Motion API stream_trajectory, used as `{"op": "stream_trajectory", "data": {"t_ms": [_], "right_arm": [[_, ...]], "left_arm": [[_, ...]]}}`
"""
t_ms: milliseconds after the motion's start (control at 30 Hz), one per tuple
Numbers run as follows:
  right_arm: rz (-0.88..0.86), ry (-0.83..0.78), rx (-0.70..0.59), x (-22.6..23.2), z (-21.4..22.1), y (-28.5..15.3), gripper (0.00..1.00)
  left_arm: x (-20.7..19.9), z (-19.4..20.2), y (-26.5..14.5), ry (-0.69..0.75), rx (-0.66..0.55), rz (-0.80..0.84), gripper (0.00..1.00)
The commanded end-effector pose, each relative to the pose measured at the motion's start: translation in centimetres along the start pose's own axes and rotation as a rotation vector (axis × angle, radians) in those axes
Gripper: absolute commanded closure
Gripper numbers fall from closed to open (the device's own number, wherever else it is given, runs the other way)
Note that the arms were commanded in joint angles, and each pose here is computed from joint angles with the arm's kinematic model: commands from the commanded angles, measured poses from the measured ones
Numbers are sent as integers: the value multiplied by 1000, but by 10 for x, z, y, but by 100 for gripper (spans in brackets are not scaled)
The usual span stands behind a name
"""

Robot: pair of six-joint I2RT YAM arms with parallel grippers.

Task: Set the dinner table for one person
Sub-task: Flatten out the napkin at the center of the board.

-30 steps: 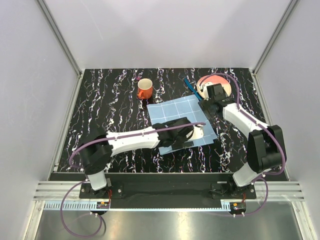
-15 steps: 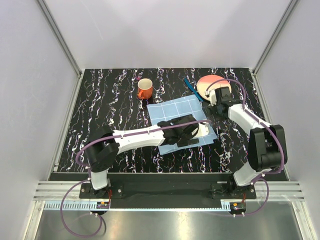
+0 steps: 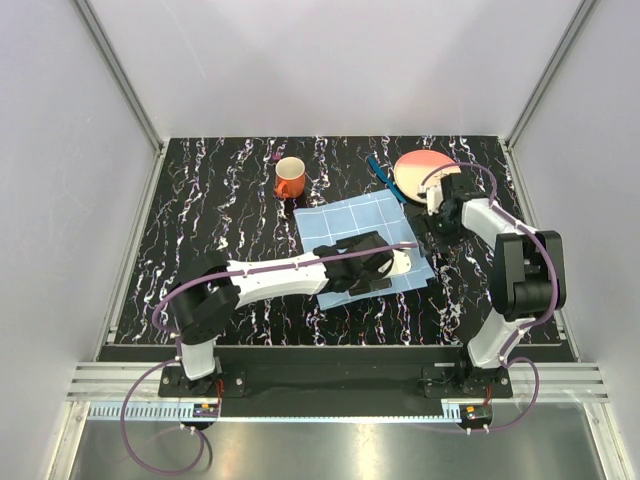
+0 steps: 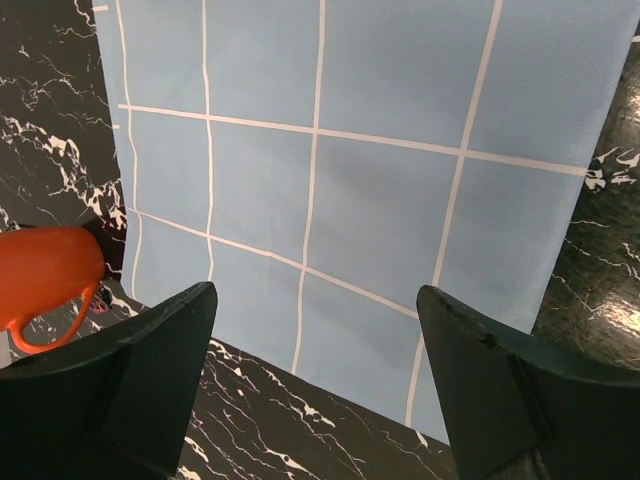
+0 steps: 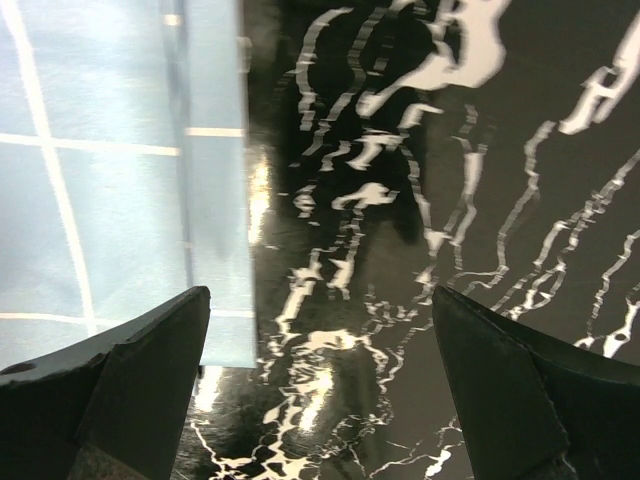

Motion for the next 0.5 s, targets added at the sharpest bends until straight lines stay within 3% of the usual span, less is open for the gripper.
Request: {"op": "stream_trajectory", "data": {"t_ms": [0,467], "right_arm": [[-17,41,-39,-10,-13,-6,0],[22,130,3,-21,-5,5,0]], "left_arm": [[22,-18,-18,-56,-81,-73,12],[31,-23,-22,-42,-92,-109,12]]}}
Point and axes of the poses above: each gripper's point midway between its finger pads, its own y axis out along the fingers, its own x axis along the line the jaws close on, z = x × y, the point moved 2 cm from there along -y, back along the fingers, and after that the axes turned 3 degrees about -y, right-handed, at the moved point
